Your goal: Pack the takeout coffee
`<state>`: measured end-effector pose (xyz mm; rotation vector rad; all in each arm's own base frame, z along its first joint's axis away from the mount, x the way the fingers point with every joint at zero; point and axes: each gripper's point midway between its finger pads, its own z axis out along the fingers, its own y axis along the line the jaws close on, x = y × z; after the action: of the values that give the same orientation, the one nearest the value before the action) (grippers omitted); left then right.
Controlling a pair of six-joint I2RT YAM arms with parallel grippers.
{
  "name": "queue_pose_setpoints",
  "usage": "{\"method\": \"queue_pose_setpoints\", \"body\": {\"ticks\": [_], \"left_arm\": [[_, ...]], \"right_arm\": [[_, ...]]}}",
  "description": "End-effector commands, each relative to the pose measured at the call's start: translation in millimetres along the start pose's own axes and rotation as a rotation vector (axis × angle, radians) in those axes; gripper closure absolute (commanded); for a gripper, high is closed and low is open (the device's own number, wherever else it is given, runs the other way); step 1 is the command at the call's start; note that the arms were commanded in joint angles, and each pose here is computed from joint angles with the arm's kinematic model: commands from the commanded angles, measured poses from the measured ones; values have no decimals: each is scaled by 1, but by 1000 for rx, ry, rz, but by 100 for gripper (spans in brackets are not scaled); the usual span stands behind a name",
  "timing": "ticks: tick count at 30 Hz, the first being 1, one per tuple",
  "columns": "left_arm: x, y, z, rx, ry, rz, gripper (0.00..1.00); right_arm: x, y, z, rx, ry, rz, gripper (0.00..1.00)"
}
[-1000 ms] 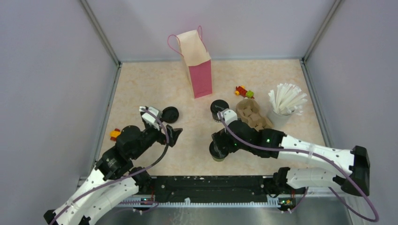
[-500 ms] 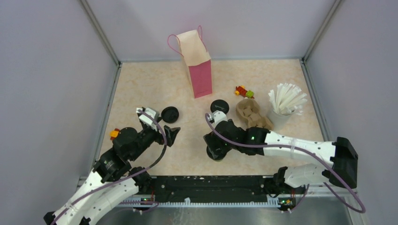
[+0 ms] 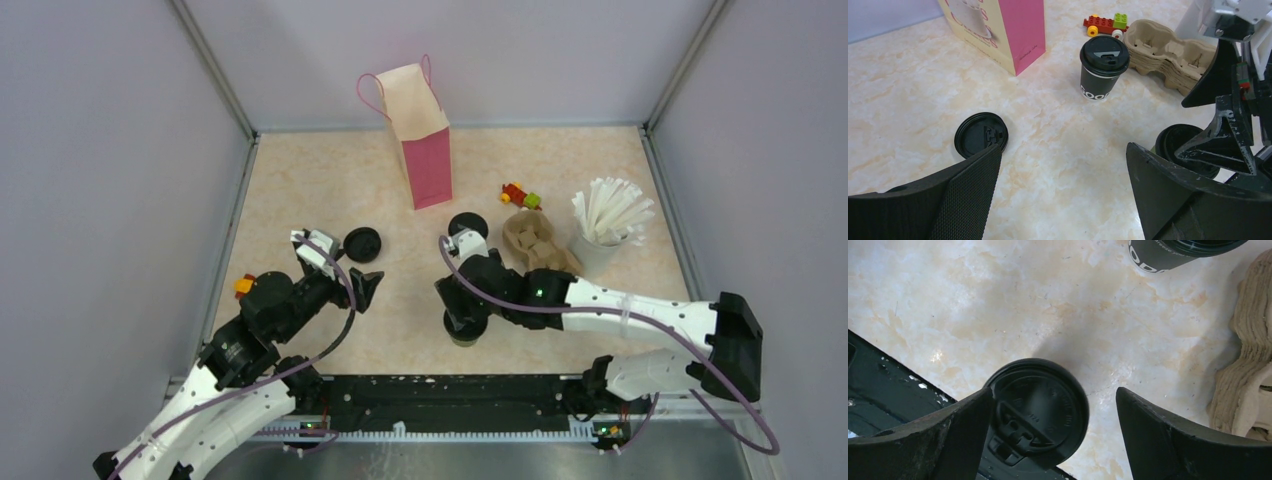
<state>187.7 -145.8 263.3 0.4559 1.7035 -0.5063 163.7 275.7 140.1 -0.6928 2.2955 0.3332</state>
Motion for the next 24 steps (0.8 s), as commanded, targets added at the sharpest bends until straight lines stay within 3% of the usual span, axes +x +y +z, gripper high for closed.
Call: {"method": "queue_pose_setpoints", "body": {"ticks": [1, 7, 24], "left_arm": [[-5, 3, 0, -18, -30, 3, 1], [-6, 6, -1, -34, -31, 2, 1], [-4, 8, 1, -46, -25, 1, 1]], "right_arm": [[-24, -1, -18, -20, -95, 54, 10], [-33, 22, -33, -184, -134, 30, 3], [13, 17, -4, -95, 63, -93, 2]]}}
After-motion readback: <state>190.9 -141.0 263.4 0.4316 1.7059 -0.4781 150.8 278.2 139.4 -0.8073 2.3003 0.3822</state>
